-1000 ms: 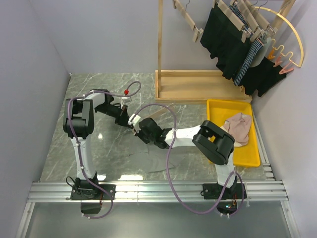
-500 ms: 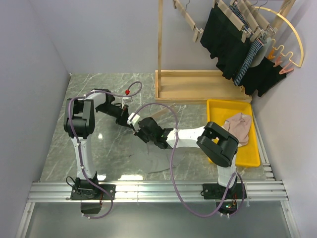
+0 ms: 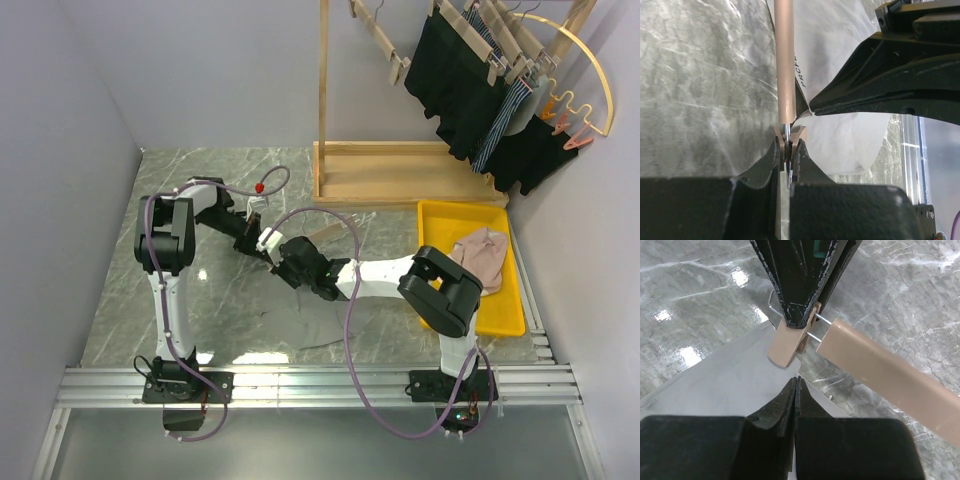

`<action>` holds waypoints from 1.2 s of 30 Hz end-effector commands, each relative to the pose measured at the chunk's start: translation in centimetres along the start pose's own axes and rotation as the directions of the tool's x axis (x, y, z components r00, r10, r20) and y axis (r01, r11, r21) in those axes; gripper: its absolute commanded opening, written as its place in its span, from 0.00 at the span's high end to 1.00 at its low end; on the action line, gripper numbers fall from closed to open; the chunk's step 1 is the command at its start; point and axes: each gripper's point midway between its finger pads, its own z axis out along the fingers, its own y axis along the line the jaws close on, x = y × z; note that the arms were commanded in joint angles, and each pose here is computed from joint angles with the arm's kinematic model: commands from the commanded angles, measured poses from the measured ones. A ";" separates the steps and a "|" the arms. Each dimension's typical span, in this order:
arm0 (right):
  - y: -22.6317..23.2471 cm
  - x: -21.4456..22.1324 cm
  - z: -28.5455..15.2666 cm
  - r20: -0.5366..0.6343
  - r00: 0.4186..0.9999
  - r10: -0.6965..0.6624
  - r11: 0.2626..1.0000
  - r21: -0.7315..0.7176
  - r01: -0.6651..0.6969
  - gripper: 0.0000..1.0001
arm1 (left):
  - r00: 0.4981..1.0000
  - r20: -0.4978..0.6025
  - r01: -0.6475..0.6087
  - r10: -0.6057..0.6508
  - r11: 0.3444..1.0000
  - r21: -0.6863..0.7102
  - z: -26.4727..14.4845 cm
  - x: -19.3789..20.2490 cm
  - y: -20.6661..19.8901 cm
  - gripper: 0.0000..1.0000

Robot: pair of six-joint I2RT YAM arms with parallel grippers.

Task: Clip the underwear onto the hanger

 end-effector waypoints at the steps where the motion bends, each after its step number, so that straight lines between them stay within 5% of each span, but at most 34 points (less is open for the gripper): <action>1: -0.3 -2.7 -1.2 0.068 0.998 -0.002 1.000 0.012 0.002 1.00 | 0.998 0.014 -0.061 0.061 0.998 0.032 0.3 -1.2 -1.0 1.00; 17: -0.6 -2.7 -1.8 0.066 0.998 0.001 1.000 0.027 -0.002 1.00 | 0.997 -0.024 -0.076 0.077 0.995 0.059 1.5 -1.0 -1.8 0.97; 27: -0.6 -2.4 -1.7 0.061 0.998 0.001 1.000 0.031 -0.003 1.00 | 0.998 -0.032 -0.059 0.060 0.997 0.057 1.5 -0.8 -1.8 0.62; 36: -0.7 -2.3 -1.5 0.056 0.998 0.001 1.000 0.030 -0.003 1.00 | 0.999 -0.021 -0.046 0.047 0.998 0.044 1.1 -1.1 -1.3 0.51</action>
